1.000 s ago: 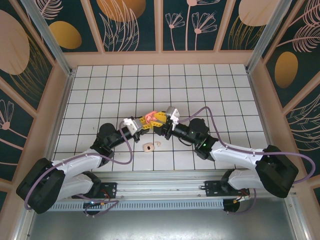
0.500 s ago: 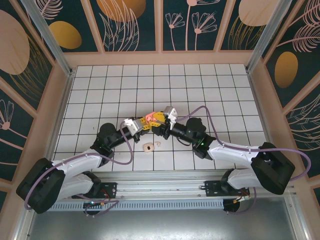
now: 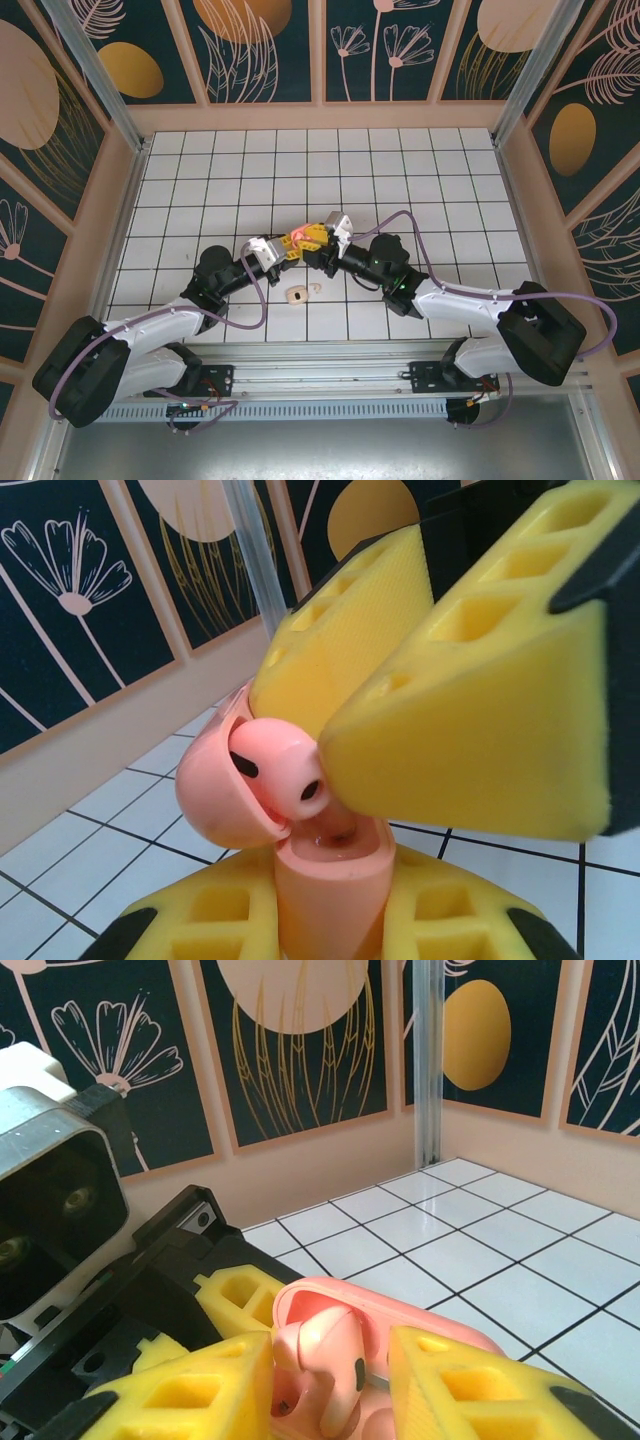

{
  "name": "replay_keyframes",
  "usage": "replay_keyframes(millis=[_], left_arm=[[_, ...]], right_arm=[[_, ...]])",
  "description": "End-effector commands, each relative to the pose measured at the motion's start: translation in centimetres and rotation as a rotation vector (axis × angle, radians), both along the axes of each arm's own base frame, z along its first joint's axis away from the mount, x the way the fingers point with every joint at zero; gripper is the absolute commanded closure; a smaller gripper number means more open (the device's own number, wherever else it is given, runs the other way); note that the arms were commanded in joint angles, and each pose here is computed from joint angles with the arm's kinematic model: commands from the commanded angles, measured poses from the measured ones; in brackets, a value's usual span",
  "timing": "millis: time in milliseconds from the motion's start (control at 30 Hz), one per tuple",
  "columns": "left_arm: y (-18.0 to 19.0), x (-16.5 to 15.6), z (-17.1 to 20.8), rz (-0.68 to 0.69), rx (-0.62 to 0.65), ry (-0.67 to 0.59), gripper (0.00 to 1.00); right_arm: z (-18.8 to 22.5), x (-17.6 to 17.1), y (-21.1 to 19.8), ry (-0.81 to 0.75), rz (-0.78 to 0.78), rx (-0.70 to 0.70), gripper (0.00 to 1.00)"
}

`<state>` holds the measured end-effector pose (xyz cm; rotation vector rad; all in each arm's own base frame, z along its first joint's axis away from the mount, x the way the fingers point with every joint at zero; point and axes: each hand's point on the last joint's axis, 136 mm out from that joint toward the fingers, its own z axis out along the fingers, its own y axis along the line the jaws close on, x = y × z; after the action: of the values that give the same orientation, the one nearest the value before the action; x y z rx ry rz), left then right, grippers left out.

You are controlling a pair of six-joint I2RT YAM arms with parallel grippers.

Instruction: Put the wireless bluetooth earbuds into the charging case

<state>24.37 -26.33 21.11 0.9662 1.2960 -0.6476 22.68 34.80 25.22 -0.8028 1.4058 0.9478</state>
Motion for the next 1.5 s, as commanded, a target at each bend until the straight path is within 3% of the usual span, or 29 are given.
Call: replay_keyframes(millis=[0,533,1467], left_arm=[[-0.2,0.2,2.2,0.002,-0.032,-0.061,0.98],[0.1,1.0,3.2,0.039,-0.089,-0.054,0.98],[-0.4,0.1,3.4,-0.017,-0.092,-0.041,0.98]], right_arm=[[1.5,-0.4,0.3,-0.019,0.010,0.047,0.68],[1.3,-1.5,0.1,-0.043,0.035,0.038,0.70],[1.4,-1.3,-1.2,-0.050,-0.014,0.014,0.84]])
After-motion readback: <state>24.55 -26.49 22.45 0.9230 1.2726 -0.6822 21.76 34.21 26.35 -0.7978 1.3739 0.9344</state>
